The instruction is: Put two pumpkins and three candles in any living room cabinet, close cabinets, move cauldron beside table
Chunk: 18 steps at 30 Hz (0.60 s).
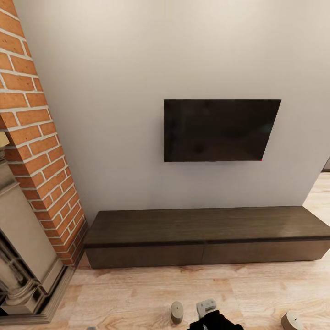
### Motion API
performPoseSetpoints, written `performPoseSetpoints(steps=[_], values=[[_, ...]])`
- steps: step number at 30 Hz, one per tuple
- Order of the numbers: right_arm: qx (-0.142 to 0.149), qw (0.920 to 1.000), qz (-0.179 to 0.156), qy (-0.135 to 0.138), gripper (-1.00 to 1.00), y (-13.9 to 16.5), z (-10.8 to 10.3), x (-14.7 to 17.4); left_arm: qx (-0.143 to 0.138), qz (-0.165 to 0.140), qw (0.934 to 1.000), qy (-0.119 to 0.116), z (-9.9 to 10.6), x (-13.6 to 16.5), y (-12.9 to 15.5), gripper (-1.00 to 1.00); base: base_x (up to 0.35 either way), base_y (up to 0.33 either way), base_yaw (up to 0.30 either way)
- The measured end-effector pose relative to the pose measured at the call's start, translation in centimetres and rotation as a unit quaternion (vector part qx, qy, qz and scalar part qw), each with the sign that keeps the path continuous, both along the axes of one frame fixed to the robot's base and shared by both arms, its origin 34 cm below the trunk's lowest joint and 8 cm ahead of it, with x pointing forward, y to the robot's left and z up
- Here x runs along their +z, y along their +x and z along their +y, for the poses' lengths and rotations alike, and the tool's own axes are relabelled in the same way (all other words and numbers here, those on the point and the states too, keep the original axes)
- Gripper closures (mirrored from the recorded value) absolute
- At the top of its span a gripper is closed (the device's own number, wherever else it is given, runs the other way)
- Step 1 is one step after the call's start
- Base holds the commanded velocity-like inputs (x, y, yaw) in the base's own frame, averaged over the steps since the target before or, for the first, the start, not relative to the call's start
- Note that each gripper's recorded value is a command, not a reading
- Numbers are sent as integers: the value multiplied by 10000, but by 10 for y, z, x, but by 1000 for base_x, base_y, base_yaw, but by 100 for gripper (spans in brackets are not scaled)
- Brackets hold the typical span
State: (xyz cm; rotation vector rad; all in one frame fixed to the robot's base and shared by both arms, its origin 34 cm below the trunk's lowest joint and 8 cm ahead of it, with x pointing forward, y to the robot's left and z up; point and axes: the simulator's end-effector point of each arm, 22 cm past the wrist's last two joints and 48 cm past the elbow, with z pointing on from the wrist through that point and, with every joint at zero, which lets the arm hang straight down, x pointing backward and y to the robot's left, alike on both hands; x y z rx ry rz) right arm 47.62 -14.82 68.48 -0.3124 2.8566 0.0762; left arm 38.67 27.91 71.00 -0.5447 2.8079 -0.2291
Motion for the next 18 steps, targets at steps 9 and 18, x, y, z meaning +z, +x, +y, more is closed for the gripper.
performPoseSetpoints(steps=[9, 18], values=[[-48, 9990, -439, 59, -100, 47, 2, 24, -204, -233, 9993, -204, -10, 48, 75, -100, 0, 0, 0], [-82, 9975, -697, 66, -100, 76, 3, 42, -353, -481, 9976, -352, -18, 93, 145, -100, 0, 0, 36]])
